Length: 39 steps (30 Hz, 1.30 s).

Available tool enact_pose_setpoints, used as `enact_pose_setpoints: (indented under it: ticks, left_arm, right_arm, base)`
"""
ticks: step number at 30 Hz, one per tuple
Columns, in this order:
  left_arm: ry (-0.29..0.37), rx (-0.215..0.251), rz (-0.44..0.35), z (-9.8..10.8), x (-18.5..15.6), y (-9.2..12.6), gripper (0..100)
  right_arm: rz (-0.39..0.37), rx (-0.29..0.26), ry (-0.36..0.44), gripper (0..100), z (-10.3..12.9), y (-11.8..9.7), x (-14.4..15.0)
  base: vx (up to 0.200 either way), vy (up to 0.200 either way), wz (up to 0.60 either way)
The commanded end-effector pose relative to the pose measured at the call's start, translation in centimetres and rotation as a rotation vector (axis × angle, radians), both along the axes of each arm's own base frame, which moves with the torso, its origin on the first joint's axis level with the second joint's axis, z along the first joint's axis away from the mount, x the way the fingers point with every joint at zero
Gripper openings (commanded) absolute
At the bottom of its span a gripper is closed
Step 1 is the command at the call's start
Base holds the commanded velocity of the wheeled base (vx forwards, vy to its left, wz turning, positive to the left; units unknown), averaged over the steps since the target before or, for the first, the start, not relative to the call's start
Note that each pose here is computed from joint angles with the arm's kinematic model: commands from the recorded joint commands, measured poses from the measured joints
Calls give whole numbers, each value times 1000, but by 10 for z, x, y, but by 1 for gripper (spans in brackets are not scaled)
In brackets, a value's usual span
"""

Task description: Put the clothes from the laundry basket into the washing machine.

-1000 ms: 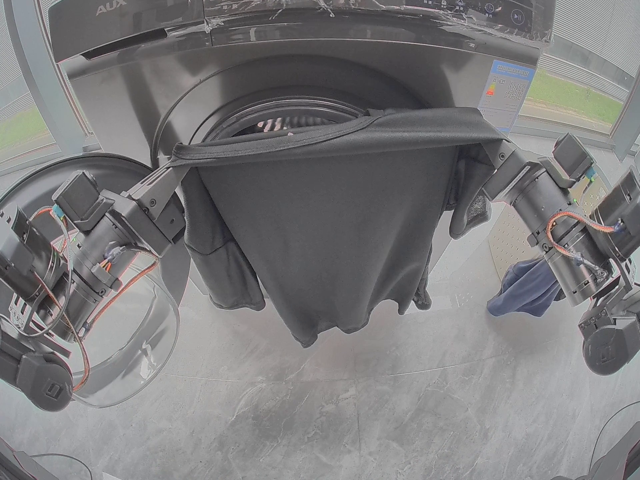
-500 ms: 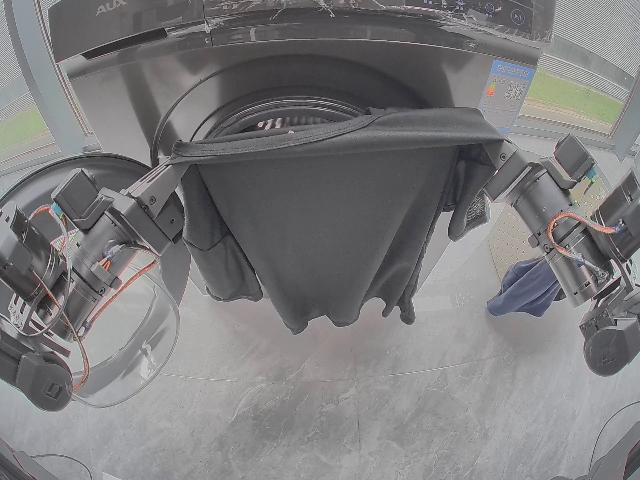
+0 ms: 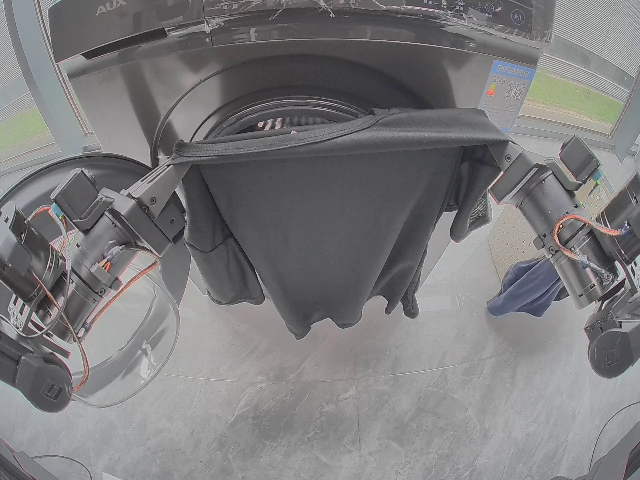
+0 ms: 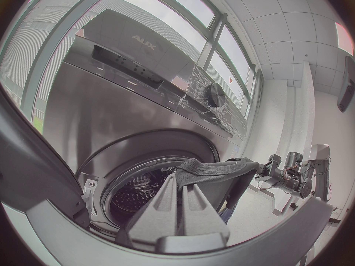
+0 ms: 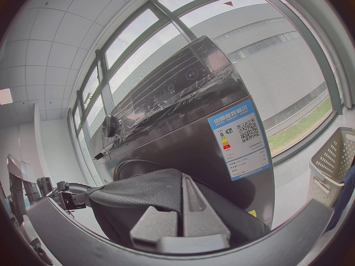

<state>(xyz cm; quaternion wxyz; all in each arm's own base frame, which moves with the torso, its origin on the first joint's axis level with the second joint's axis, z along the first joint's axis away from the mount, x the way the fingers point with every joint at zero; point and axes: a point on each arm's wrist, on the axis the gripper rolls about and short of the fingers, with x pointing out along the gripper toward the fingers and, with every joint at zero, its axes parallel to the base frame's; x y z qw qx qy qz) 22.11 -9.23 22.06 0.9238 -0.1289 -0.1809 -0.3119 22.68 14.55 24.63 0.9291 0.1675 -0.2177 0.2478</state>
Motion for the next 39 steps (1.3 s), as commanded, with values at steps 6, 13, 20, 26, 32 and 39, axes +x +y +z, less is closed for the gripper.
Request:
enact_pose_setpoints:
  ticks: [6, 13, 20, 26, 32, 39]
  left_arm:
    - [-7, -2, -21, 2, -6, -3, 0]
    - [4, 2, -25, -1, -8, -4, 0]
    - [10, 7, -65, -3, -10, -13, 0]
    - [-5, 30, -120, -2, -14, -28, 0]
    - [-12, 30, -131, 1, -7, -35, 0]
    - [-18, 27, -153, 2, 1, -45, 0]
  right_arm:
    - [0, 0, 0, 0, 1, -3, -4]
    - [2, -5, 6, 0, -1, -4, -7]
    - [2, -7, 9, 0, -1, -4, -7]
    - [19, -23, 34, 0, -9, 2, -4]
    - [60, -114, 162, 0, -52, 20, 3]
    - [110, -171, 239, 0, -83, 46, 11]
  base:
    - [0, 0, 0]
    - [0, 0, 0]
    - [0, 0, 0]
    - [0, 0, 0]
    - [0, 0, 0]
    - [0, 0, 0]
